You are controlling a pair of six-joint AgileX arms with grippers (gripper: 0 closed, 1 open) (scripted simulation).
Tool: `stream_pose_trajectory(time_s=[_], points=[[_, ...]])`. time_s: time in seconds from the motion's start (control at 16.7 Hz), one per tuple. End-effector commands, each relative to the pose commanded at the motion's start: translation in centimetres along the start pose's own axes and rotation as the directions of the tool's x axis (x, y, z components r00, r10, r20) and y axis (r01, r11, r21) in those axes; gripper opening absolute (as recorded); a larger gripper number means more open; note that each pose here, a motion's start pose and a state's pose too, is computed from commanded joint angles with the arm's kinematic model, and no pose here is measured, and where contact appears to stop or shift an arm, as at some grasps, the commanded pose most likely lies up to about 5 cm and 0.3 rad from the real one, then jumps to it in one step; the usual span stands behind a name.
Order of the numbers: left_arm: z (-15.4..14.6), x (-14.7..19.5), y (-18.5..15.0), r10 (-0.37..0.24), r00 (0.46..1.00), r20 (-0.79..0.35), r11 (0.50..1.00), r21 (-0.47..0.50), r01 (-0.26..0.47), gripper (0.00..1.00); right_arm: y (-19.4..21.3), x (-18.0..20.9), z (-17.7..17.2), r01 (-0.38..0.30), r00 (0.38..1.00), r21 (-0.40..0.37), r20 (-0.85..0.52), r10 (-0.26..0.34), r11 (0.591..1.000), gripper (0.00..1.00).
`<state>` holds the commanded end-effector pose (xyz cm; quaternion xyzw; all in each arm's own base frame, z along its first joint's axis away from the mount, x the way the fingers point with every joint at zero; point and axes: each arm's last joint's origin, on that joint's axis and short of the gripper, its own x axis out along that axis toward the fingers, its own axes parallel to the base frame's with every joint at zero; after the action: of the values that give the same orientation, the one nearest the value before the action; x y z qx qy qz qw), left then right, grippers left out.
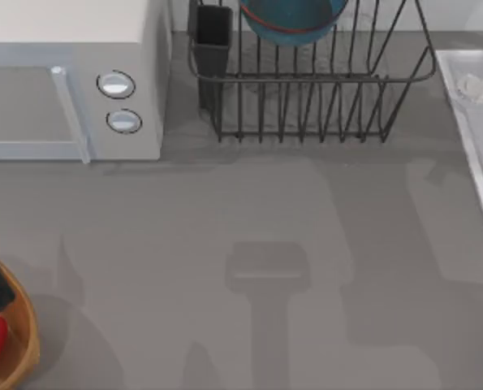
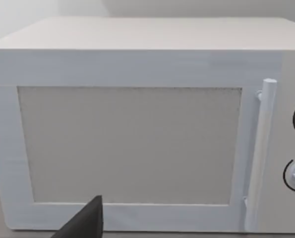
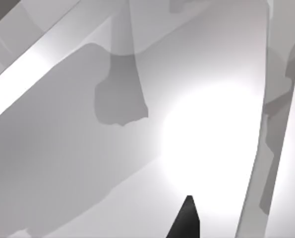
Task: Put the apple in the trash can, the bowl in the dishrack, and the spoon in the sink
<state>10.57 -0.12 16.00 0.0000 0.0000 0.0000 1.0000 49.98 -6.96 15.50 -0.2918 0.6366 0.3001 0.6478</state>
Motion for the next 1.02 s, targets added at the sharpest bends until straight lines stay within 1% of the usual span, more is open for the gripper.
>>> stream_pose_trajectory(time_s=[0.78,0.84,1.02], points=[[0.0,0.0,0.0,0.0,1.0,0.0,1.0,0.0,0.0,1.0,0.0,0.0,0.0,0.0,1.0,0.0,0.0,0.0,1.0,0.98],[0.0,0.0,0.0,0.0,1.0,0.0,1.0,0.0,0.0,1.0,0.0,0.0,0.0,0.0,1.0,0.0,0.0,0.0,1.0,1.0],[0.0,0.0,0.0,0.0,1.0,0.0,1.0,0.0,0.0,1.0,0.0,0.0,0.0,0.0,1.0,0.0,0.0,0.0,1.0,1.0]])
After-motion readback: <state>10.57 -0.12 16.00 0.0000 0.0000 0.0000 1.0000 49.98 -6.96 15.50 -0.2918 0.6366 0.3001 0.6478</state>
